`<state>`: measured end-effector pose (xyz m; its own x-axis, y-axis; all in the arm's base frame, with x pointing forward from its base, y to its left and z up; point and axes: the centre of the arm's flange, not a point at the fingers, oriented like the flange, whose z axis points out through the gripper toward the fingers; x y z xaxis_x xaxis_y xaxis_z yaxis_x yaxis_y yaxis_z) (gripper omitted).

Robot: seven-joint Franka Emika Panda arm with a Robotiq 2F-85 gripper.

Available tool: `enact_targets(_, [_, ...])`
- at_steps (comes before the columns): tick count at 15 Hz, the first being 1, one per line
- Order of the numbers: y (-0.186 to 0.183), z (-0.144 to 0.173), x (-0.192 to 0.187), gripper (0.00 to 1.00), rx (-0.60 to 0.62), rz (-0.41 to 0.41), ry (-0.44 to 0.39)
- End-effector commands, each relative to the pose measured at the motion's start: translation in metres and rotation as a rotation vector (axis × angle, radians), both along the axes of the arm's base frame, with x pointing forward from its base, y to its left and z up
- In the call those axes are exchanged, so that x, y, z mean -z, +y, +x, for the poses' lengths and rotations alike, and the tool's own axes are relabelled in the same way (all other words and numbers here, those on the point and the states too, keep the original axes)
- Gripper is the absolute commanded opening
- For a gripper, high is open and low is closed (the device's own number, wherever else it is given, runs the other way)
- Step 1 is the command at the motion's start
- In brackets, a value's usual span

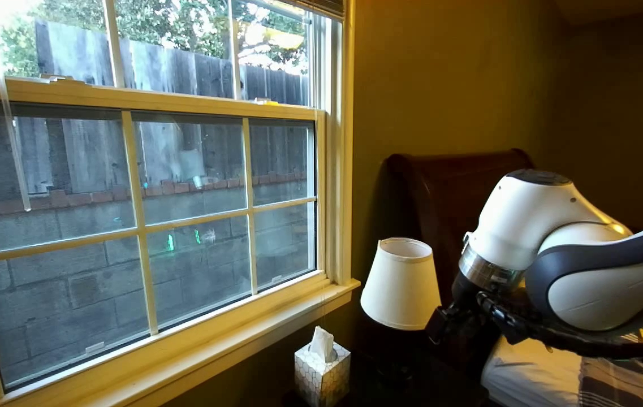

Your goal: Turn on the lamp

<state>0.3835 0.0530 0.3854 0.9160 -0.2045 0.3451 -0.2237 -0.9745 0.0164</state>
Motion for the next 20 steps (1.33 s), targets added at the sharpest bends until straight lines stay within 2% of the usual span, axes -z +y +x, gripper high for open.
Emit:
enact_targets(1, [-0.012, 0.007, 0.055, 1.0, 0.087, 0.067, -0.028])
enact_targets(7, [-0.019, 0.021, 0.117, 1.0, 0.131, 0.064, -0.03])
enact_targets(14, [-0.05, 0.016, 0.158, 1.0, 0.095, -0.066, 0.02])
enact_targets(16, [-0.055, 0.015, 0.161, 1.0, 0.048, -0.098, 0.024])
enact_targets(17, [-0.059, 0.018, 0.127, 1.0, 0.062, -0.071, 0.024])
enact_targets(20, [-0.06, 0.019, 0.126, 1.0, 0.061, -0.074, 0.02])
